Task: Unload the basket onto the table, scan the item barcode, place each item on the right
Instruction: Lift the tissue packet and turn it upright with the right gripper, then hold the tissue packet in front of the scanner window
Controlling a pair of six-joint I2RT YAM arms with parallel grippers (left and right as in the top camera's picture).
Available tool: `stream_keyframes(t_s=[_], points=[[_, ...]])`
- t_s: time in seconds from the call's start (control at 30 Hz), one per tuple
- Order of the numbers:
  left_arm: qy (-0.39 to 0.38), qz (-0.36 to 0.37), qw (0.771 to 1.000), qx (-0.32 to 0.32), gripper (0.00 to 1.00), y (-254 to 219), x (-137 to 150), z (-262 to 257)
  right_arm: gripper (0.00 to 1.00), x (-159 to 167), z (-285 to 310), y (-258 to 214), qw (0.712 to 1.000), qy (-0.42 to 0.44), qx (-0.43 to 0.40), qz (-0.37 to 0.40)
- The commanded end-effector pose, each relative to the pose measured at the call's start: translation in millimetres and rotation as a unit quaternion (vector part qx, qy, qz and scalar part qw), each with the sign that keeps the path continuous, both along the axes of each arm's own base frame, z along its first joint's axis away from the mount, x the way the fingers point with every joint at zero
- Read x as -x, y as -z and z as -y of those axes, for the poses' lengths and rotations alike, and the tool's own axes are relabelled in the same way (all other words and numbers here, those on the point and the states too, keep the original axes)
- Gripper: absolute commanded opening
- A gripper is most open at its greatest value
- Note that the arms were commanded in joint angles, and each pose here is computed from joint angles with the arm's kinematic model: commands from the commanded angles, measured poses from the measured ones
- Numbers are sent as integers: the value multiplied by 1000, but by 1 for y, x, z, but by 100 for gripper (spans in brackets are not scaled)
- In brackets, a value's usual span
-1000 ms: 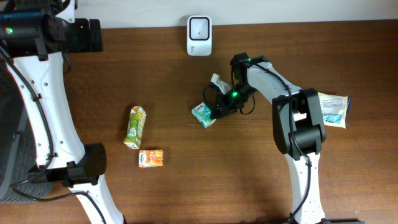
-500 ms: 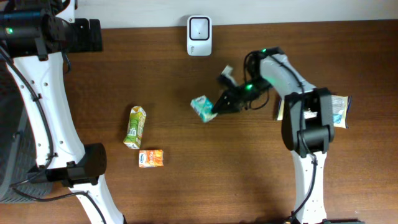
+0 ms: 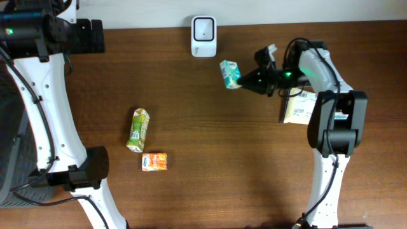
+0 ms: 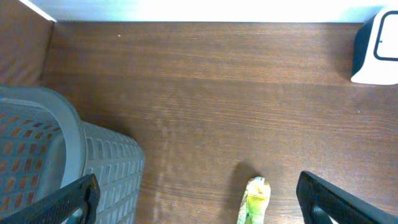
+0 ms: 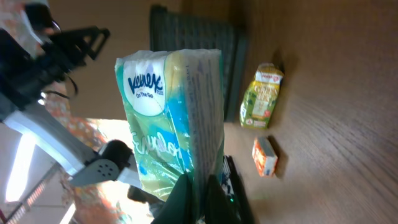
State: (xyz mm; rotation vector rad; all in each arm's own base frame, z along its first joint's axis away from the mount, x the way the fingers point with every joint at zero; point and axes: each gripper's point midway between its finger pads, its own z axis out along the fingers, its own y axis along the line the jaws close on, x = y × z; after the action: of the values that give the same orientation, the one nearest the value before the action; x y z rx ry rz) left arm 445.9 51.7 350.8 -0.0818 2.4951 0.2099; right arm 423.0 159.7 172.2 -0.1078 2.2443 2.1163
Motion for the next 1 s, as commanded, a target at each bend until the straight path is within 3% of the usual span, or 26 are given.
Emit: stream_keyframes(t_s=[0.0,0.3,0.5,0.57,0.67,0.97], points=[[-4,10,1000,0,99,-7,3,-1,4,-6,7,-44,999,21,-21,38],[-4,10,1000,0,99,-7,3,-1,4,5,7,-112,992,19,-14,126],[-4,10,1000,0,99,-7,3,-1,4,20,-6,-82,985,-41,102,135],[-4,10,1000,0,99,-7,3,-1,4,20,-9,-40,965,-70,229,107],[-4,10,1000,0,99,-7,3,-1,4,9,-2,12,899,-66,425,81],[-4,10,1000,0,99,-7,3,-1,4,-15,-14,37,771,-28,619,150]])
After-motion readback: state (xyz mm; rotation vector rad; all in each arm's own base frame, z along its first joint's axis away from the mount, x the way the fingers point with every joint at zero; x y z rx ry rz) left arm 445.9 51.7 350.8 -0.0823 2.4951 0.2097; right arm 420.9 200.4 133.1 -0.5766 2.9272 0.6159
